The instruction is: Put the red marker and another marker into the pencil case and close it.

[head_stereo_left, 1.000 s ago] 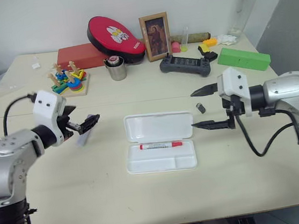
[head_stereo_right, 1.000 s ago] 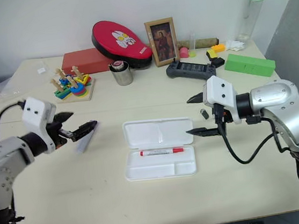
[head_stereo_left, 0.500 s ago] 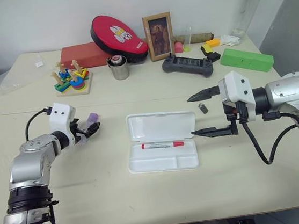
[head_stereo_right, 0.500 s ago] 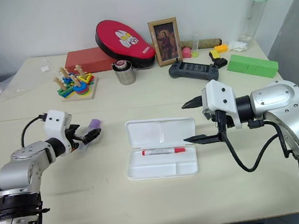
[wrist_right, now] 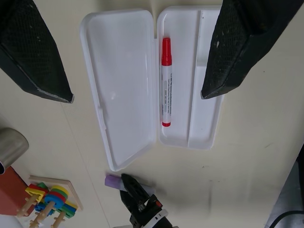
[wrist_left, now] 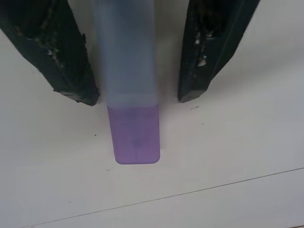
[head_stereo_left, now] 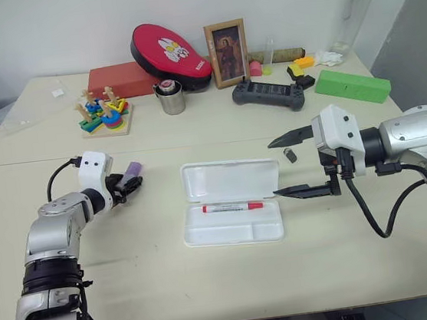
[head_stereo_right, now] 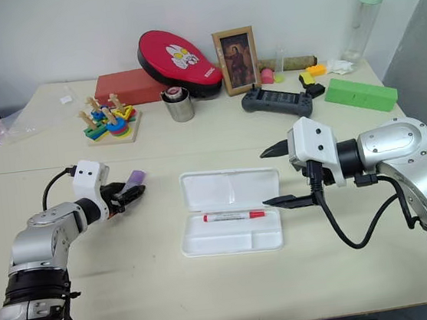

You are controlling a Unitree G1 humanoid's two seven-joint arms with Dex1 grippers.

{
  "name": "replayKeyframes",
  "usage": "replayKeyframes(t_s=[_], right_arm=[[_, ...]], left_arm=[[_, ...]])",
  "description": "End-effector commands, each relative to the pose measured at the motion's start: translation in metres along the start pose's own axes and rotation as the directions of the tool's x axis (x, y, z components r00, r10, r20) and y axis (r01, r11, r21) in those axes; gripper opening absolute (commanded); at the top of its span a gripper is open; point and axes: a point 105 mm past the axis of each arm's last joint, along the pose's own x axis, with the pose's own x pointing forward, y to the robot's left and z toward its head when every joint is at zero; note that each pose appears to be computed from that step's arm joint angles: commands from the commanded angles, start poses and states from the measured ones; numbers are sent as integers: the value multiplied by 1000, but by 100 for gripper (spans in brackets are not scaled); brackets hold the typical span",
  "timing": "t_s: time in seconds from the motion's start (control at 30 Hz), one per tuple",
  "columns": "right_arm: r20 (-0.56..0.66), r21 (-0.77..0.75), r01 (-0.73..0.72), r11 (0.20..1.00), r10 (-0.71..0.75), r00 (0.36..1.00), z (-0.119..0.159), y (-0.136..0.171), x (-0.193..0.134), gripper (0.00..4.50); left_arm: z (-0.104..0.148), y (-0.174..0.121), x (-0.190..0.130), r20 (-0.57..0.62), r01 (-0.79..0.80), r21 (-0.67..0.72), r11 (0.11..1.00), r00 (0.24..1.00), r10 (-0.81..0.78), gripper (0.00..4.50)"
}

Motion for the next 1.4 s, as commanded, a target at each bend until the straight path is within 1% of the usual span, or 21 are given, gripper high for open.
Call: replayKeyframes(t_s=[0.03,0.13,0.17,0.37,0.47,0.53,0.57,0.6,0.63,0.67,0.77,0.87,0.93,0.97,1.0,1.03,1.07,1.1,1.2,1.3,1.4], right_arm=[[18,-44,21,999,-20,1000,10,-2,-5,450],[24,-47,25,999,-24,999,10,-2,-4,450],[25,-47,24,999,-23,999,10,-2,-3,450],[25,-43,22,999,-21,999,9,-2,-2,450],[25,-42,19,999,-18,1000,8,-2,-1,450],[24,-42,17,999,-16,1000,8,-2,-1,450],[23,-40,13,999,-12,1000,8,-1,-2,450],[14,-41,10,999,-9,1000,6,0,-2,450],[8,-41,8,999,-7,1000,4,1,-3,450],[4,-39,8,999,-8,1000,3,2,-2,450],[1,-38,12,999,-12,1000,1,2,-1,450],[1,-37,14,999,-14,1000,0,2,-1,450],[-3,-39,19,999,-19,1000,-1,2,-1,450],[-10,-42,18,999,-18,1000,-2,2,-1,450],[-15,-43,16,999,-17,1000,-3,2,-2,450],[-18,-43,16,999,-17,1000,-3,2,-3,450],[-20,-42,16,999,-17,1000,-4,2,-3,450],[-21,-42,16,999,-17,1000,-4,2,-4,450],[-25,-41,15,999,-16,1000,-5,1,-5,450],[-28,-41,16,999,-18,999,-6,1,-6,450],[-31,-42,17,999,-19,999,-7,1,-7,450]], left_arm=[[-13,-4,-3,-47,20,3,1000,999,-19,197],[-14,-6,-6,-51,20,-3,1000,998,-20,128],[-15,-7,-7,-52,20,-3,1000,998,-20,120],[-18,-10,-9,-57,8,14,1000,998,-7,118],[-14,-9,-9,-43,-7,47,999,999,9,118],[-3,-6,-10,8,-33,76,997,999,32,118],[9,-5,-13,45,-45,104,994,998,41,118],[34,-9,-21,112,-20,153,988,994,3,118],[51,-13,-27,153,0,191,982,988,-29,118],[74,-19,-32,214,-2,236,972,976,-50,118],[109,-34,-40,312,-4,316,949,945,-100,118],[127,-49,-45,352,27,353,935,922,-159,118],[141,-66,-51,382,67,389,919,896,-227,118],[148,-88,-58,376,157,433,888,864,-336,118],[151,-104,-64,362,222,463,858,836,-412,118],[149,-121,-70,326,291,510,809,805,-495,118],[146,-132,-74,297,334,538,774,784,-545,118],[141,-139,-77,261,379,549,745,769,-584,118],[124,-162,-90,159,522,564,640,692,-704,118],[110,-170,-97,79,604,554,573,647,-758,118],[92,-171,-100,-3,661,531,530,627,-779,118]])
